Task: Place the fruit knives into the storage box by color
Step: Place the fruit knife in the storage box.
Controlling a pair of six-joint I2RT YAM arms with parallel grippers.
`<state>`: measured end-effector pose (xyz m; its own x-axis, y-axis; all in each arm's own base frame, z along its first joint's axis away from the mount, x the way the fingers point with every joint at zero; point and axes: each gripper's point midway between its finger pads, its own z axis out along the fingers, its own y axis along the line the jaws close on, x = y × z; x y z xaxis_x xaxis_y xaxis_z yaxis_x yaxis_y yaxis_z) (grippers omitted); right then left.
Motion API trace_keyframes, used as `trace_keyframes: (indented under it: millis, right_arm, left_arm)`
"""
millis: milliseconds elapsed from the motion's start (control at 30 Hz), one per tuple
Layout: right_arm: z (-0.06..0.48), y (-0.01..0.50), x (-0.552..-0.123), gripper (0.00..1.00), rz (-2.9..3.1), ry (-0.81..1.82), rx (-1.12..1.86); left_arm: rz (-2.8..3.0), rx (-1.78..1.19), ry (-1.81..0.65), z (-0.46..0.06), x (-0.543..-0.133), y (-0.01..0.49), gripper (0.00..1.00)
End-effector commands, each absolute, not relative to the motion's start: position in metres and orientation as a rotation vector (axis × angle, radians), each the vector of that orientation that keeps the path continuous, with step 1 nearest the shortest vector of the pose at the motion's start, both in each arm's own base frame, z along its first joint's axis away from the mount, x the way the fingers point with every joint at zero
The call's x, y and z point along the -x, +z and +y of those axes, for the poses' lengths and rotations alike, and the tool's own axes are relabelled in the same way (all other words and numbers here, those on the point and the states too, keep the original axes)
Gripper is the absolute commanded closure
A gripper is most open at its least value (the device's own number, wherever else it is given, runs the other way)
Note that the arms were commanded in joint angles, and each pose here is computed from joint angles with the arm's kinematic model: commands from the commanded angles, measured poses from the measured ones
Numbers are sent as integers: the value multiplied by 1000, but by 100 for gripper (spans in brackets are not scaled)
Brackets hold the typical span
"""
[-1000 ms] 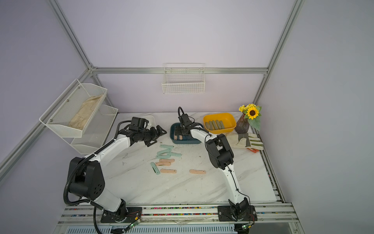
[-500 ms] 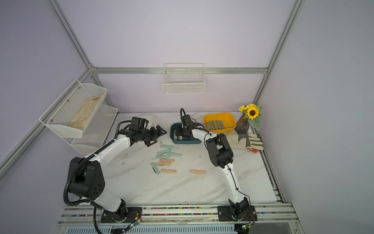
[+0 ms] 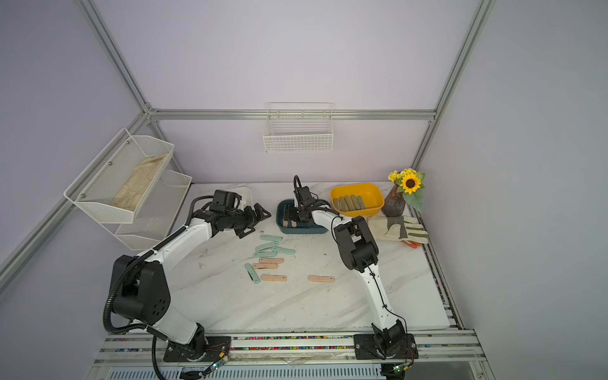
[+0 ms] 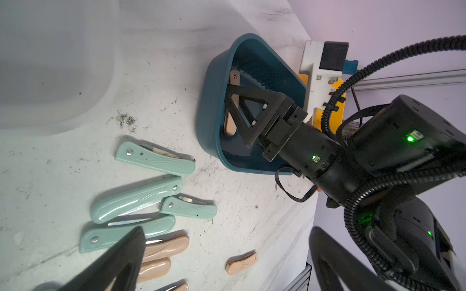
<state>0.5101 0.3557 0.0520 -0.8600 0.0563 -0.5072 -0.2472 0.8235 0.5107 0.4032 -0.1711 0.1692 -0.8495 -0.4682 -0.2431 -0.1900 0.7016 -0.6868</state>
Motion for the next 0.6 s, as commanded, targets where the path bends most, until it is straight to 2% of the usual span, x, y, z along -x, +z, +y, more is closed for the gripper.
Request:
trace_keyframes:
  millis: [0, 567]
  right_arm:
    - [356, 30, -503, 27, 2555, 811, 115]
    - [348, 41, -502, 29, 2542, 805, 91]
  left_arm:
    - [2408, 443, -976, -174, -423, 209, 0]
    - [2403, 438, -978, -174, -422, 212, 0]
